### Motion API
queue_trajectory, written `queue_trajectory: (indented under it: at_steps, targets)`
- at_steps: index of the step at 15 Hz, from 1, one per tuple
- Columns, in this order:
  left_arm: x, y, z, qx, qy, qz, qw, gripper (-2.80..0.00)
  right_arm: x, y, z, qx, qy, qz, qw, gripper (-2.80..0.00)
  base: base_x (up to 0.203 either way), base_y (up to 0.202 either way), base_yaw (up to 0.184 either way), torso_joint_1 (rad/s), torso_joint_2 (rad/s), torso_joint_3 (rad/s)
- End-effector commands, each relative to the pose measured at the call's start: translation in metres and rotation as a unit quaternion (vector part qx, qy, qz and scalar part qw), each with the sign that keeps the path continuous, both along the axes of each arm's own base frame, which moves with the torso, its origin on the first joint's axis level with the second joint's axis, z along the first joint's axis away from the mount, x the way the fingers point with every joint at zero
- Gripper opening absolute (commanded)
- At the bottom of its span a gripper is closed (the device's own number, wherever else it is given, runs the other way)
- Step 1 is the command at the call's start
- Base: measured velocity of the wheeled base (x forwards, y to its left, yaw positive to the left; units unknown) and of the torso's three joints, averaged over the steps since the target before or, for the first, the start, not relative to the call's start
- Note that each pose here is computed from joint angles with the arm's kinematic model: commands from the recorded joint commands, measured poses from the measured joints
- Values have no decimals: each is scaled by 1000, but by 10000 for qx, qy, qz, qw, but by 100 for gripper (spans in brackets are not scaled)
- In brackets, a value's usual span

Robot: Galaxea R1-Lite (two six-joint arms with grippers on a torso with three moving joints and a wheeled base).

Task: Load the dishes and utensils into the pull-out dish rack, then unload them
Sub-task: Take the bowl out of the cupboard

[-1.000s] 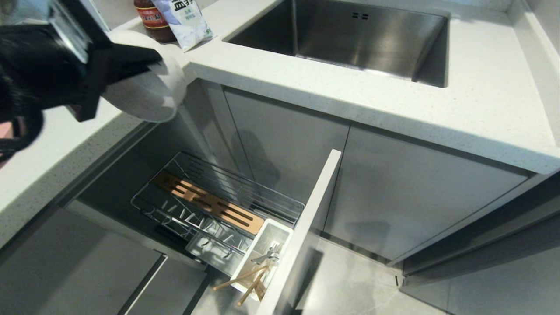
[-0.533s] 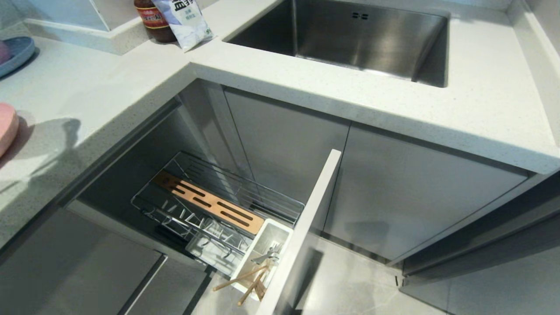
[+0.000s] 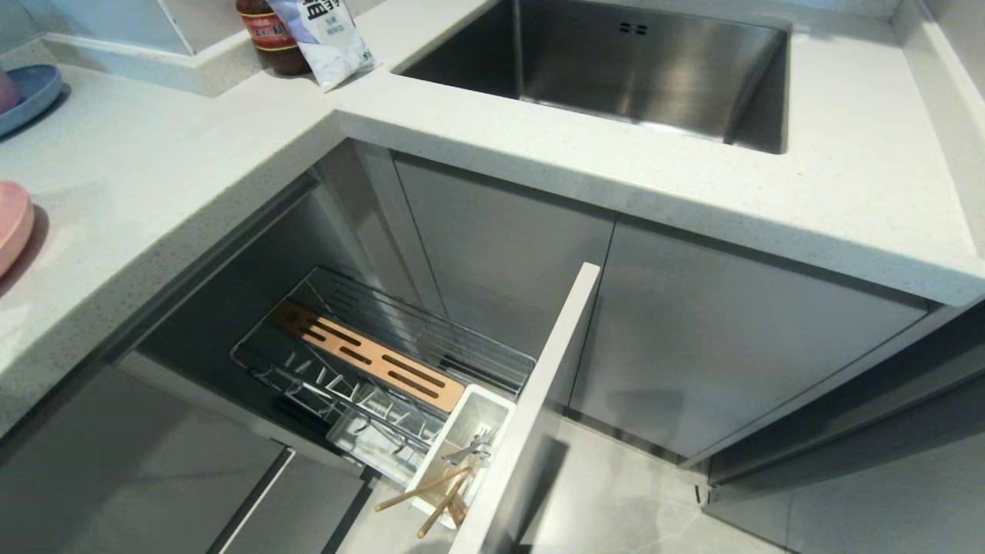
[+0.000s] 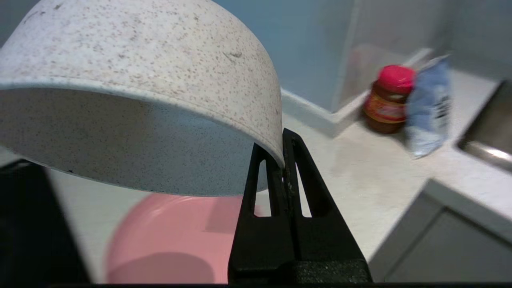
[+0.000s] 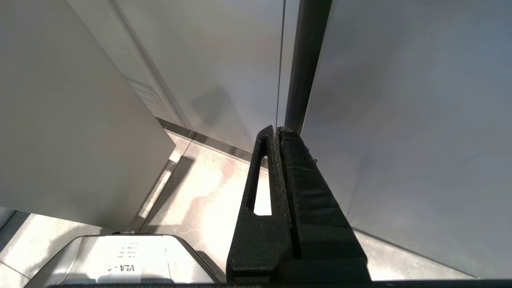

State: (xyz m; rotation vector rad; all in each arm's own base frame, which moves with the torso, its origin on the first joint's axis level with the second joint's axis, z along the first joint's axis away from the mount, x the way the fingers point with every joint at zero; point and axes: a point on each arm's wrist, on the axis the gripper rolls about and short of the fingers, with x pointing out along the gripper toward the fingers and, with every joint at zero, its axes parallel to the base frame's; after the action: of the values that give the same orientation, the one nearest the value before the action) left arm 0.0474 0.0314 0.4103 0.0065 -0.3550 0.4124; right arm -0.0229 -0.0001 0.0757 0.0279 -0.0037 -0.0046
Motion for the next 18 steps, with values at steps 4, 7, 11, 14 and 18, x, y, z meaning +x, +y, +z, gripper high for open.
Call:
queue_trajectory:
  at_steps: [4, 7, 11, 14, 18]
  targets:
    - [-15, 0, 6, -2, 598, 383, 9975, -280, 0, 0, 0, 2, -5, 0, 10000, -280, 0, 0, 0, 0, 0, 0]
    - [-10, 10, 11, -808, 1451, 470, 9850, -280, 0, 0, 0, 1, -5, 0, 10000, -280, 0, 0, 0, 0, 0, 0]
    - [5, 42, 2, -1159, 2842, 1167, 9446, -280, 0, 0, 0, 6, -5, 0, 10000, -280, 0, 0, 0, 0, 0, 0]
    - [10, 53, 0, -1320, 3461, 1119, 9221, -280, 0, 0, 0, 6, -5, 0, 10000, -280, 0, 0, 0, 0, 0, 0]
    - [21, 63, -5, -1205, 3783, 826, 9141, -280, 0, 0, 0, 0, -11, 0, 10000, -280, 0, 0, 0, 0, 0, 0]
